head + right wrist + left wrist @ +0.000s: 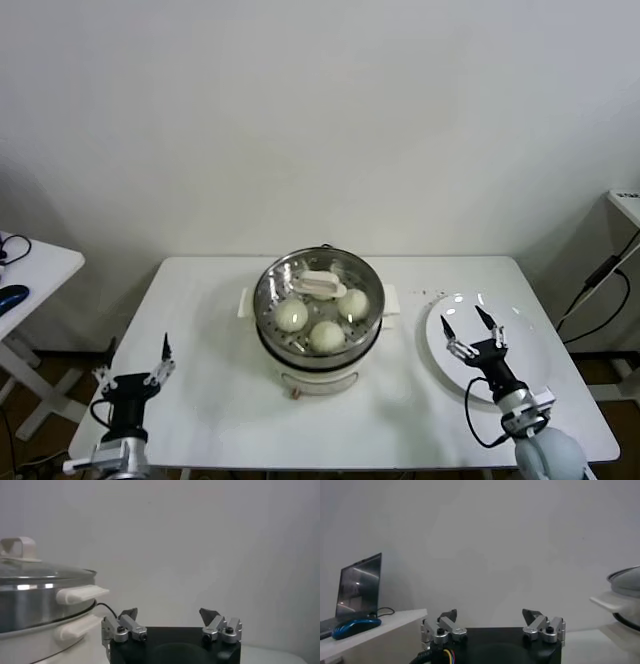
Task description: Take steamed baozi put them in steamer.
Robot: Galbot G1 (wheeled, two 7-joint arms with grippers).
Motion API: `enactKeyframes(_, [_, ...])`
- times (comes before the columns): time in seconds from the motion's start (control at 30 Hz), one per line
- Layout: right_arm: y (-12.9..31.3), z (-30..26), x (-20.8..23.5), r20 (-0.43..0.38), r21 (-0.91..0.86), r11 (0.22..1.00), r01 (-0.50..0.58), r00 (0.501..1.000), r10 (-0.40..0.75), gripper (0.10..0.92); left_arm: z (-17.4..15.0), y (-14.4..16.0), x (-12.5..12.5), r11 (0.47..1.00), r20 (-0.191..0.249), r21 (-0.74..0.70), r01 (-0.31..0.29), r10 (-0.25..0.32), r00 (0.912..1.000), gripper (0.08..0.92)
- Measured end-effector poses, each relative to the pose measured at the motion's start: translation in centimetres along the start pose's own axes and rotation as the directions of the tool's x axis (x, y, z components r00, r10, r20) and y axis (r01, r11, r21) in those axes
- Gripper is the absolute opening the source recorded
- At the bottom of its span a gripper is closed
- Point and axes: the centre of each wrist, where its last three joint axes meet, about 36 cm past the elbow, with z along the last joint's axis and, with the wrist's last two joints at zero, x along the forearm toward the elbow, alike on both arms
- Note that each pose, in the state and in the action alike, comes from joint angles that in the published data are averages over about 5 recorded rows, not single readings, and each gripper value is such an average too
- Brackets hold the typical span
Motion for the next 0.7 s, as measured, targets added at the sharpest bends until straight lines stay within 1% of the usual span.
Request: enactKeyframes(0.7, [-0.2, 0.2, 1.1, 0.006, -0.009, 1.000, -0.023, 1.000, 0.023, 0.823, 0.1, 0.4, 0.4, 0.999, -0.015, 0.035, -0.023, 0.024, 0.9996, 0.823])
